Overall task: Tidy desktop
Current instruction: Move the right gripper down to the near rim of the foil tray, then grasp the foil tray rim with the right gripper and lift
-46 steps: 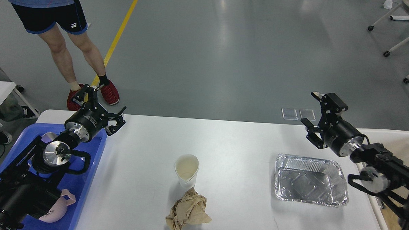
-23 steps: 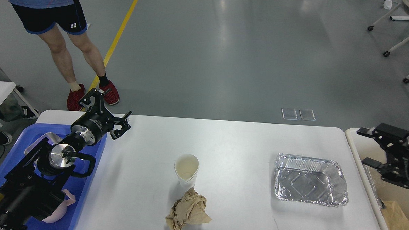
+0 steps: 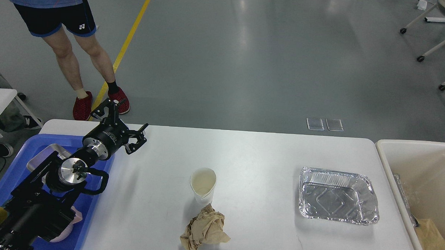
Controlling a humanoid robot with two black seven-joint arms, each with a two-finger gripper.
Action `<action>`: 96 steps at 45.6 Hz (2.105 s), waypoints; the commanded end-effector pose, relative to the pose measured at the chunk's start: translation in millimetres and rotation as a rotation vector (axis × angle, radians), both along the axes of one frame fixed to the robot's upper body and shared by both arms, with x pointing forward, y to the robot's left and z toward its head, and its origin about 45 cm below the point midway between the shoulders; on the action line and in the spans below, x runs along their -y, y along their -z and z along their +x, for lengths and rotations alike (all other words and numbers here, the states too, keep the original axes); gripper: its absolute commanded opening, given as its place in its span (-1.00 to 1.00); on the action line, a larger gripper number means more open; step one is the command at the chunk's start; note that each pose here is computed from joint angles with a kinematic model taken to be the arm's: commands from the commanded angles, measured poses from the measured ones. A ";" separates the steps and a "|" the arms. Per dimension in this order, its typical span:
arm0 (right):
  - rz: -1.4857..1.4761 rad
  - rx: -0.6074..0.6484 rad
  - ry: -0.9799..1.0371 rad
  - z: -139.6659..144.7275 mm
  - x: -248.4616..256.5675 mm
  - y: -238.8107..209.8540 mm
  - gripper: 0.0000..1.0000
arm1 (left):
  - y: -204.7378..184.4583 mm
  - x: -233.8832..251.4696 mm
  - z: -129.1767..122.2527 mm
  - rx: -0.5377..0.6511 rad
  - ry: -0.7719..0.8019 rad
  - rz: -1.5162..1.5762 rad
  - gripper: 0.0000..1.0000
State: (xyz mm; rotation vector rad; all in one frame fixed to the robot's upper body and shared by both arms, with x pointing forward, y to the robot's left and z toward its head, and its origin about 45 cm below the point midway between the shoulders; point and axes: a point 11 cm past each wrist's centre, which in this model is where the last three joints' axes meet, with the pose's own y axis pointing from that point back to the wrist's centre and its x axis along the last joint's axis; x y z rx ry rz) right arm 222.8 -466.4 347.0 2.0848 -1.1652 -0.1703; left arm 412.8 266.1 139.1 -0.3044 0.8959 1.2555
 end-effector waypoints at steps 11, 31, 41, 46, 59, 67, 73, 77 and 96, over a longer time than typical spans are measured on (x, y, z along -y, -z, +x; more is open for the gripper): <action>-0.053 -0.038 0.048 -12.1 13.7 2.9 1.00 | 3.0 7.2 -1.1 -0.010 0.003 -0.010 0.93; -0.080 -0.097 -0.033 18.9 9.7 166.4 1.00 | 13.1 5.0 -8.4 -0.035 -0.005 -0.008 0.93; -0.109 -0.120 0.009 27.1 18.6 211.0 1.00 | 15.5 3.6 -10.4 -0.041 -0.007 -0.007 0.93; -0.122 -0.135 0.009 29.4 15.4 231.0 1.00 | 16.0 4.0 -10.4 -0.044 -0.009 -0.007 0.93; -0.102 -0.143 0.009 42.6 -6.4 263.8 1.00 | 17.5 3.7 -11.5 -0.049 -0.010 -0.006 0.93; -0.081 -0.131 -0.008 53.4 -23.2 270.3 1.00 | 19.8 2.1 -13.4 -0.054 -0.013 -0.005 0.93; -0.090 -0.121 -0.048 60.0 -34.5 272.0 0.99 | 22.5 1.2 -15.4 -0.062 -0.017 -0.004 0.93; -0.113 -0.122 -0.073 61.5 -37.8 275.5 0.85 | 25.0 -0.1 -17.5 -0.069 -0.018 -0.002 0.93; -0.173 -0.130 -0.170 59.1 -51.1 285.7 -0.75 | 28.3 -4.0 -20.5 -0.077 -0.023 0.003 0.93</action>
